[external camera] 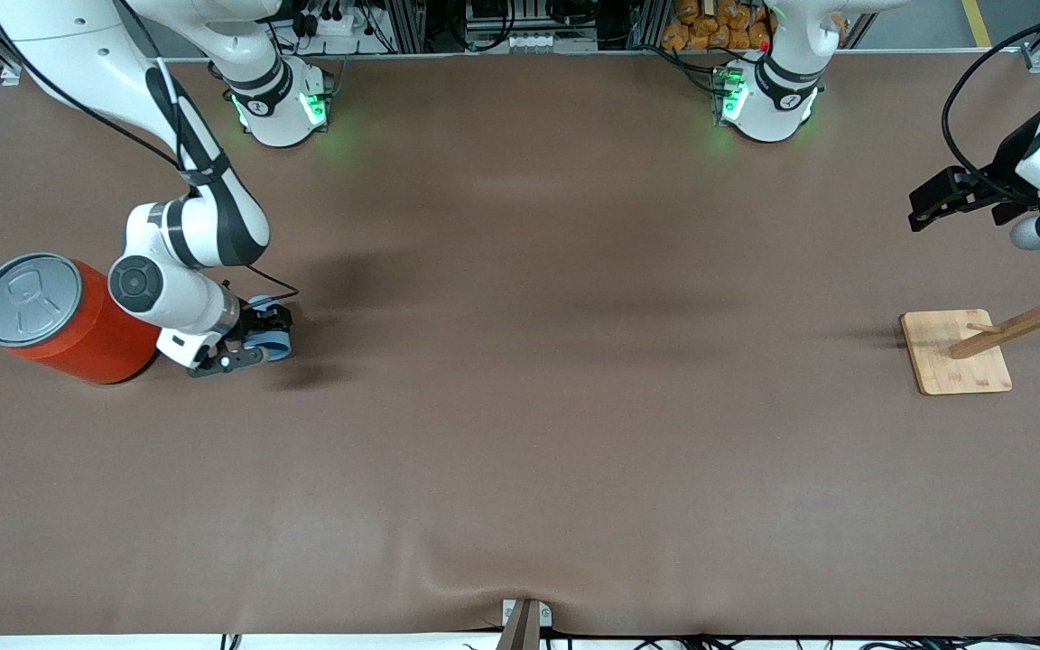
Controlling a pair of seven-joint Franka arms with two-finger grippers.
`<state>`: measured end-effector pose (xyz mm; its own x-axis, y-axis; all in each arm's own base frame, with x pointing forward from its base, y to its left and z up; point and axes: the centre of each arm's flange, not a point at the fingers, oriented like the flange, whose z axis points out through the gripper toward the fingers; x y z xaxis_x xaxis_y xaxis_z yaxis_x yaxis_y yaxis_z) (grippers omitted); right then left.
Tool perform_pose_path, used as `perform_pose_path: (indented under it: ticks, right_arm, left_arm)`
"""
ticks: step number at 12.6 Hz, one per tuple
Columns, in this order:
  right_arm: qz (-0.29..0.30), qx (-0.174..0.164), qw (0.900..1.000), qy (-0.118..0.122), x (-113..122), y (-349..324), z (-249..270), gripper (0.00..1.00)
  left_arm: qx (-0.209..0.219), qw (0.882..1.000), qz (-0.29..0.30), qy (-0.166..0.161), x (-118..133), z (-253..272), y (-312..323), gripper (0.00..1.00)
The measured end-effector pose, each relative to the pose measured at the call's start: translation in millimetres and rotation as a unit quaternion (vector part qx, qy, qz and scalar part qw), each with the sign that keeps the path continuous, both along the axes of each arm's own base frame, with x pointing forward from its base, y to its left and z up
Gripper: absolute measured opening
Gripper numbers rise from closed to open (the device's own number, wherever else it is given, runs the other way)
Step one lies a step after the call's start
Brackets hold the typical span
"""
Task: Flip cup
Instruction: 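Lower the right gripper over the blue cup and close on it, then lift the blue cup with the right gripper and carry it toward the table middle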
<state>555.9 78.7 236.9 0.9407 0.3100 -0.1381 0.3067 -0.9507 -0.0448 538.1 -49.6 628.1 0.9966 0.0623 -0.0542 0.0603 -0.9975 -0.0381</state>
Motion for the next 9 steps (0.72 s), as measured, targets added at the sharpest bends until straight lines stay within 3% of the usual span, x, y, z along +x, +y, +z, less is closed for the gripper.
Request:
perform_pose_path:
  ticks: [2, 5, 8, 9]
  right_arm:
    - [0.076, 0.01, 0.997, -0.015, 23, 70, 48, 0.82]
    - [0.163, 0.044, 0.985, -0.043, 22, 184, 100, 0.82]
    - [0.275, 0.085, 0.956, -0.062, -3, 313, 110, 0.82]
    - [0.336, 0.078, 0.936, -0.072, -11, 353, 103, 0.82]
  left_arm:
    - [0.0, 1.0, -0.001, 0.002, 1, -3, -1, 1.0]
    - [0.0, 1.0, -0.002, 0.005, 4, -7, -2, 1.0]
    - [0.0, 1.0, -0.002, 0.011, 6, -13, -3, 1.0]
    - [0.0, 1.0, -0.003, 0.011, 6, -15, -3, 1.0]
